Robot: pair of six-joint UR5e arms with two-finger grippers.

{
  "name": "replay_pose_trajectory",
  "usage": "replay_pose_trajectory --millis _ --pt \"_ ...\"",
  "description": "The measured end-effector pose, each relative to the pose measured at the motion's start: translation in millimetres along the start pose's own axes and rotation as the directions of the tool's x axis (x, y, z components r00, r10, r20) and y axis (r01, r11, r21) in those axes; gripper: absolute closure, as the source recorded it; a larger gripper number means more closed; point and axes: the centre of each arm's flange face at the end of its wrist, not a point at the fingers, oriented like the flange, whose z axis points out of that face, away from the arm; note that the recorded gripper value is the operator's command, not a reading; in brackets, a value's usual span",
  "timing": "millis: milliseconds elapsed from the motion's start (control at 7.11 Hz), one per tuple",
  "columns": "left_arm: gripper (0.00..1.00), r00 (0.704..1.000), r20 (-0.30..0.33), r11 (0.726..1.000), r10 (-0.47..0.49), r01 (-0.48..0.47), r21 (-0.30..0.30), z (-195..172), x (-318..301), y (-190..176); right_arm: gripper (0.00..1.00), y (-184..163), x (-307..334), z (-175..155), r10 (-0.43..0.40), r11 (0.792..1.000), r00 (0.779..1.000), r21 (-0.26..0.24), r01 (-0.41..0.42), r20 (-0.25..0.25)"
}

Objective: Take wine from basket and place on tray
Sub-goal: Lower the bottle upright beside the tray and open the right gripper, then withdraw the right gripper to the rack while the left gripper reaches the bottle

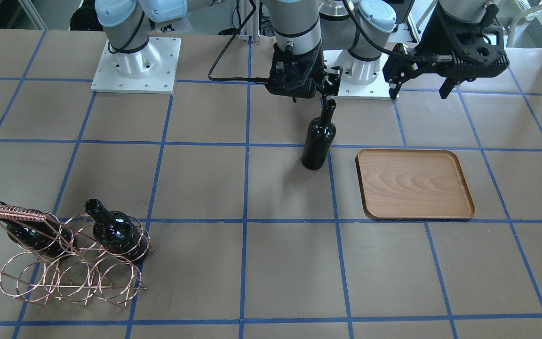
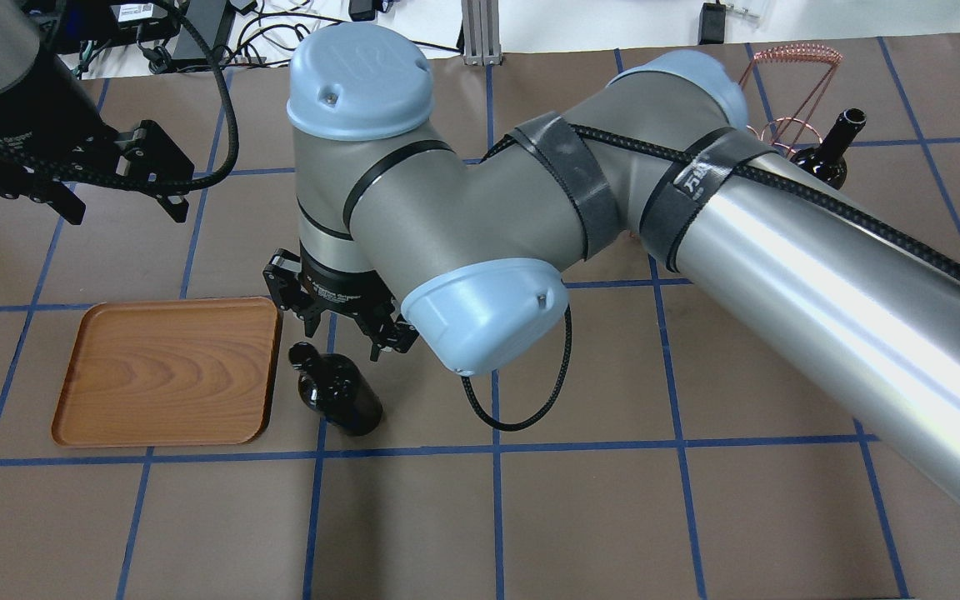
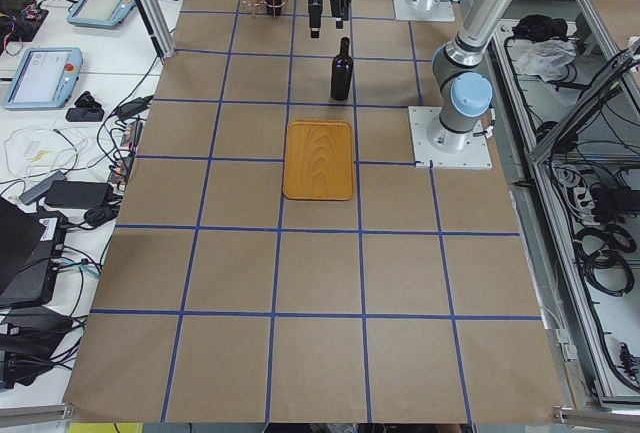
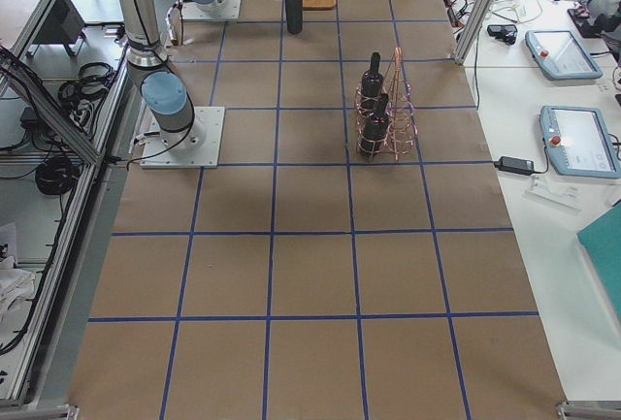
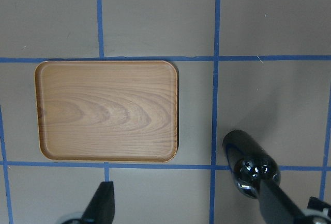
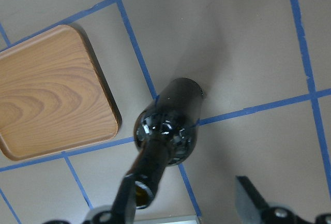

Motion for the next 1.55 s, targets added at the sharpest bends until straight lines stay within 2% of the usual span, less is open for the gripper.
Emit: replay_pose_trajectory --millis 281,422,703,844,984,1125,1547 --pt "0.0 1.0 -0.004 1.0 0.006 -0.006 -0.012 2 3 2 0.2 -25 22 -42 0.017 0.998 0.999 0.054 -0.019 0.031" --pt "0.0 1.0 -0.009 1.0 0.011 -0.011 -0.02 6 6 3 0.2 -52 46 -64 0.004 0.997 1.0 0.082 -0.005 0.004" --pt "0.0 0.999 -0.014 0.998 0.041 -0.042 -0.048 20 25 11 0.09 -99 107 -110 -0.054 0.99 0.992 0.125 0.068 -0.115" --pt "0.0 0.997 -0.008 0.995 0.076 -0.076 -0.063 28 44 19 0.0 -114 138 -132 -0.089 0.984 0.979 0.136 0.114 -0.182" --pt "0.0 0.995 -0.008 0.992 0.104 -0.104 -0.078 36 58 26 0.0 -123 168 -157 -0.136 0.975 0.962 0.138 0.172 -0.238" --pt "0.0 0.994 -0.013 0.99 0.107 -0.108 -0.095 46 67 30 0.0 -129 194 -179 -0.172 0.967 0.948 0.138 0.214 -0.269" --pt "0.0 0.991 -0.01 0.981 0.133 -0.133 -0.144 81 105 42 0.0 -142 232 -218 -0.169 0.96 0.944 0.168 0.222 -0.282"
